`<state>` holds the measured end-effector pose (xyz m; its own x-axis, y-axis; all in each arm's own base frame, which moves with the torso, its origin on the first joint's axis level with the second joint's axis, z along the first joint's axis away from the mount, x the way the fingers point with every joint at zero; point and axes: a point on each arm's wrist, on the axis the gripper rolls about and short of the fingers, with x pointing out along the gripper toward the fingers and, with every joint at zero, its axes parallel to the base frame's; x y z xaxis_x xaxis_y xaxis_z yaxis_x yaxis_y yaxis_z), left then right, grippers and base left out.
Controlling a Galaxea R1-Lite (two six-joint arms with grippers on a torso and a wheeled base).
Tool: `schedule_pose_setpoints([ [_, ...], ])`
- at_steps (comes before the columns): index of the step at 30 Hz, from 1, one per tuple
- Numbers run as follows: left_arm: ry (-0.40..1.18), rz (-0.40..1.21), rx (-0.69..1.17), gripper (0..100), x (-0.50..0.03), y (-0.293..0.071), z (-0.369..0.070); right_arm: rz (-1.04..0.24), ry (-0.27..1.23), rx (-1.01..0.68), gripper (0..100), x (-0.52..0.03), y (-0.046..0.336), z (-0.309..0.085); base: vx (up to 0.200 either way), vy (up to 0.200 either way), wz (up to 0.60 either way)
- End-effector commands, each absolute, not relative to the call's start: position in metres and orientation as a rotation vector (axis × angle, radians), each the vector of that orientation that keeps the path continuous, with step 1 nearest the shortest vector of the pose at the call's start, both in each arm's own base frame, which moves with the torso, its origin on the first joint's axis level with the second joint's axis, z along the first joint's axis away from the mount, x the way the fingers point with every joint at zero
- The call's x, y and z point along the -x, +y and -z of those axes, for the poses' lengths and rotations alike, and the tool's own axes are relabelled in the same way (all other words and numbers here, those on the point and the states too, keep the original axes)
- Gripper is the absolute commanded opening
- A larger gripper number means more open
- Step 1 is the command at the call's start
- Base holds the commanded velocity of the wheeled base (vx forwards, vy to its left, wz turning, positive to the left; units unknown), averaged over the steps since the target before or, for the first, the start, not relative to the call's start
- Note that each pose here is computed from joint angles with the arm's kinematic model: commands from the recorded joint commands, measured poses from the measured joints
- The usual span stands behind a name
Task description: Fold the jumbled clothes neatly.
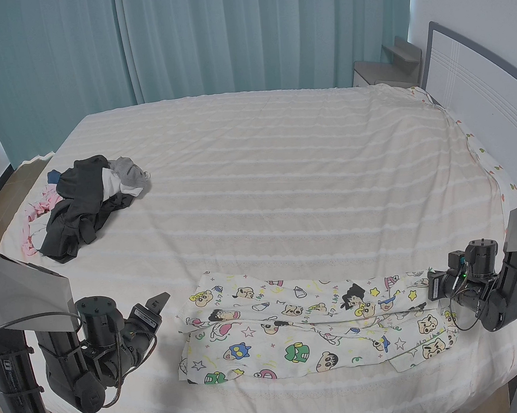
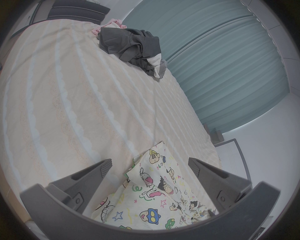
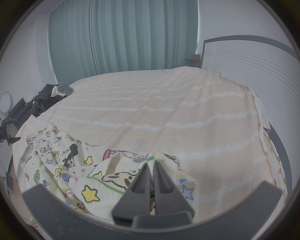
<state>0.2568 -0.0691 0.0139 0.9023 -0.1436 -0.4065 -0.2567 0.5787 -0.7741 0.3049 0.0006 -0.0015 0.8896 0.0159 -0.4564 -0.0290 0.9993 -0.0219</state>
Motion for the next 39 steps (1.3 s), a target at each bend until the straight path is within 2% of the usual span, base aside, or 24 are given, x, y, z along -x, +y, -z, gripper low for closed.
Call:
schedule_pose_setpoints([
  [1, 0.444, -0.061, 0.964, 100, -0.257, -0.069, -0.015, -0.014, 0.477, 0.029, 0, -0.306, -0.002, 0.003, 0.0, 0.0, 0.0],
  [3, 0.446, -0.062, 0.964, 100, -0.258, -0.069, -0.015, -0.018, 0.484, 0.037, 0, -0.305, -0.002, 0.005, 0.0, 0.0, 0.0],
  [4, 0.446, -0.062, 0.964, 100, -0.258, -0.069, -0.015, -0.023, 0.498, 0.05, 100, -0.305, -0.002, 0.009, 0.0, 0.0, 0.0],
  [9, 0.446, -0.062, 0.964, 100, -0.258, -0.069, -0.015, -0.016, 0.495, 0.059, 100, -0.305, -0.003, 0.009, 0.0, 0.0, 0.0],
  [11, 0.444, -0.061, 0.964, 100, -0.258, -0.069, -0.015, 0.033, 0.431, 0.066, 100, -0.314, -0.006, 0.001, 0.0, 0.0, 0.0],
  [16, 0.444, -0.061, 0.964, 100, -0.258, -0.069, -0.015, 0.03, 0.3, 0.067, 100, -0.324, 0.0, -0.007, 0.0, 0.0, 0.0],
  [20, 0.444, -0.061, 0.964, 100, -0.258, -0.069, -0.015, -0.002, 0.28, 0.054, 100, -0.321, 0.017, -0.015, 0.0, 0.0, 0.0],
  [24, 0.444, -0.061, 0.964, 100, -0.258, -0.069, -0.015, -0.1, 0.304, -0.05, 100, -0.304, 0.049, -0.02, 0.0, 0.0, 0.0],
  [27, 0.444, -0.061, 0.964, 100, -0.258, -0.069, -0.015, -0.147, 0.332, -0.057, 100, -0.298, 0.061, -0.015, 0.0, 0.0, 0.0],
  [39, 0.444, -0.061, 0.964, 100, -0.258, -0.069, -0.015, -0.179, 0.453, -0.031, 100, -0.285, 0.07, 0.011, 0.0, 0.0, 0.0],
])
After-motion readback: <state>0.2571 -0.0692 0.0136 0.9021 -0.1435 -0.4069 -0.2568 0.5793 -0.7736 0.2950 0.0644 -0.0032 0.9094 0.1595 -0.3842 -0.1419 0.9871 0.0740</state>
